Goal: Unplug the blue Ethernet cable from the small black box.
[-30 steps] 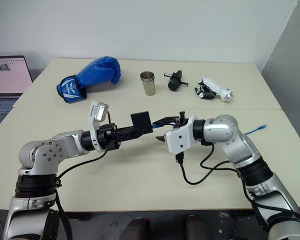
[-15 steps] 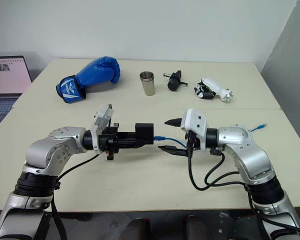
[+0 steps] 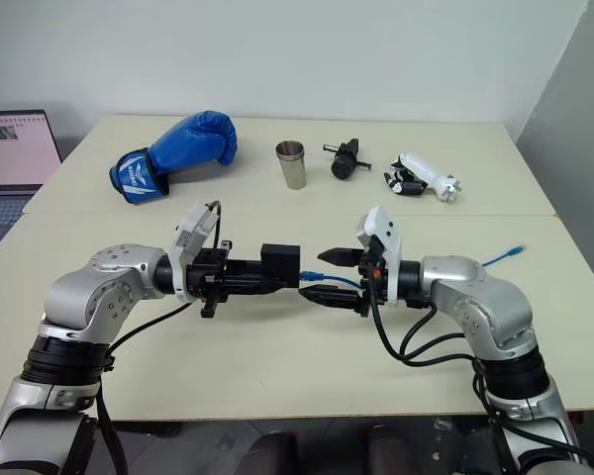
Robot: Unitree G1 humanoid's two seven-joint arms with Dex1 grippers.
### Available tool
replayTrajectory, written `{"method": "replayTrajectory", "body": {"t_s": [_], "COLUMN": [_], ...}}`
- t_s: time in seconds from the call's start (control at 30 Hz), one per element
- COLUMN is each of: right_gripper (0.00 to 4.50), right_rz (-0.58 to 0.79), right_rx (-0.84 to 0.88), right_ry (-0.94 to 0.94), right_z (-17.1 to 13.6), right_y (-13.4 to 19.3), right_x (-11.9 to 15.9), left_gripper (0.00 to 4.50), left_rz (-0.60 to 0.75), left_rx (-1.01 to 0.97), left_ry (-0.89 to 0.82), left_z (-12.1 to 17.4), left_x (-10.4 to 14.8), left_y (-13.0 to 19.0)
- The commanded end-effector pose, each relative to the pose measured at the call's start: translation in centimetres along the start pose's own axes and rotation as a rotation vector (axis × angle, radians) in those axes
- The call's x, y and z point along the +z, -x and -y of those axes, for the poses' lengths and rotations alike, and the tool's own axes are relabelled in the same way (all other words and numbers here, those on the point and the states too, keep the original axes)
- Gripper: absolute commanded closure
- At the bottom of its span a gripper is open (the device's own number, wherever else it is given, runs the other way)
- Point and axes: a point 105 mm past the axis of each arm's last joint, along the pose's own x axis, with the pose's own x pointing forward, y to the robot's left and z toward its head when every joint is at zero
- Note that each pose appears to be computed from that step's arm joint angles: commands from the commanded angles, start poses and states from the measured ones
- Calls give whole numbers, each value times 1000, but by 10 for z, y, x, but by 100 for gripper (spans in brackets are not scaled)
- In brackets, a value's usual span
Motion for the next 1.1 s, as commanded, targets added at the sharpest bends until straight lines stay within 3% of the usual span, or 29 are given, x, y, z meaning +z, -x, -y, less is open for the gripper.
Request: {"method": "replayTrajectory", "body": {"t_s": [0.03, 1.1], "right_gripper": [33, 33], "right_rz": [29, 86], "right_rx": [18, 81], "right_ry": [3, -112], "right_z": [-1, 0], "right_y": [-2, -6], "right_x": [9, 16], "left_gripper": [371, 371], "left_rz": [32, 105], "left_rx": [-11, -3], "left_ry": [-35, 35], "left_z": [3, 2], "left_x": [14, 19], "left_y": [6, 11]}}
